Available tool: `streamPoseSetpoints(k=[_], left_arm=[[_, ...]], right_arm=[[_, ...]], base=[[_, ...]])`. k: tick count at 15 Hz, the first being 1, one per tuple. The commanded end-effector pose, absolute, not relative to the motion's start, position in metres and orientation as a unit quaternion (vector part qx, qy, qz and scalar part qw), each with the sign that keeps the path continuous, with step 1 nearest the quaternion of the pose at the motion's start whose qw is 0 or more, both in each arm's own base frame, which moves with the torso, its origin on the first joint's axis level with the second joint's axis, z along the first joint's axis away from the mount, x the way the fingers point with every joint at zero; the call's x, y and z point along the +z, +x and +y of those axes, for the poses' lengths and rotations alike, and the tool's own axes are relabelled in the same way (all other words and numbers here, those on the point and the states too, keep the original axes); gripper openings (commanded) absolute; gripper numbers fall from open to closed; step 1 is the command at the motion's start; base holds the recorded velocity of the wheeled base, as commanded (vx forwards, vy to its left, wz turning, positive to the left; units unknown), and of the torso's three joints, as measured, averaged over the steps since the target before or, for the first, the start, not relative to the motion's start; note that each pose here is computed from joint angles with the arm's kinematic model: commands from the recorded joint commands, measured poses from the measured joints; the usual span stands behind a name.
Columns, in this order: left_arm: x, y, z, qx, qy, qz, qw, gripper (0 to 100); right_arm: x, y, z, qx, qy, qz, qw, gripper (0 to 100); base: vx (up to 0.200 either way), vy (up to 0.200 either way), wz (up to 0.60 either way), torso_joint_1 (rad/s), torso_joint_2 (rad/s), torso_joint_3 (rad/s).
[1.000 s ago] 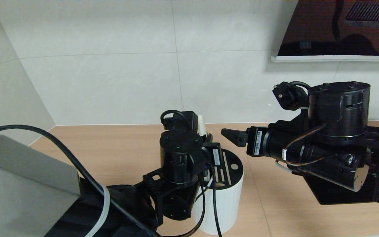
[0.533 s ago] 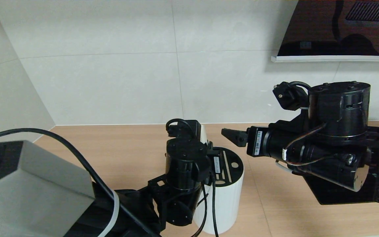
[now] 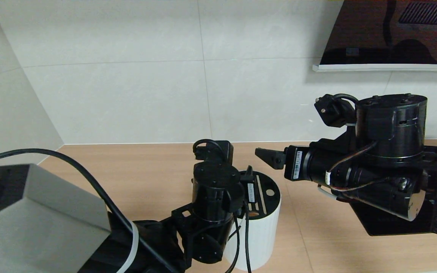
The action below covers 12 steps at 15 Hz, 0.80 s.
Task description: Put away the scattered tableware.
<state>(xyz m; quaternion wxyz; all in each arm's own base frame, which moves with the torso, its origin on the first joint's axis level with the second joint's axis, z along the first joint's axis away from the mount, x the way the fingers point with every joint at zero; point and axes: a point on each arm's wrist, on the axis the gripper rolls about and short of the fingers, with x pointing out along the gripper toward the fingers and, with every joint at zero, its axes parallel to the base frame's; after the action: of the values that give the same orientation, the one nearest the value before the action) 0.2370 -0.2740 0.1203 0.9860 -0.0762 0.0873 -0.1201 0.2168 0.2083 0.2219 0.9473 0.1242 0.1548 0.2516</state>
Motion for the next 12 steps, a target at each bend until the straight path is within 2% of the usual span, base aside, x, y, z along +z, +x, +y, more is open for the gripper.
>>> streamPoseSetpoints(k=[1,8,12], left_arm=[[0.122,0.237,-0.273,-0.120,-0.078,0.085,0.986,100],[0.127,0.232,-0.267,-0.121,-0.075,0.085,0.986,100],[0.164,0.210,-0.237,-0.129,-0.069,0.055,0.988,100]], right_arm=[[0.222,0.217,0.208,0.252,0.124,0.155,0.947,100],[0.223,0.216,0.208,0.254,0.126,0.154,0.947,100],[0.227,0.211,0.203,0.257,0.128,0.150,0.946,100]], base=[[0.000,0.000,0.00,0.000,0.00,0.000],[0.000,0.000,0.00,0.000,0.00,0.000],[0.000,0.000,0.00,0.000,0.00,0.000]])
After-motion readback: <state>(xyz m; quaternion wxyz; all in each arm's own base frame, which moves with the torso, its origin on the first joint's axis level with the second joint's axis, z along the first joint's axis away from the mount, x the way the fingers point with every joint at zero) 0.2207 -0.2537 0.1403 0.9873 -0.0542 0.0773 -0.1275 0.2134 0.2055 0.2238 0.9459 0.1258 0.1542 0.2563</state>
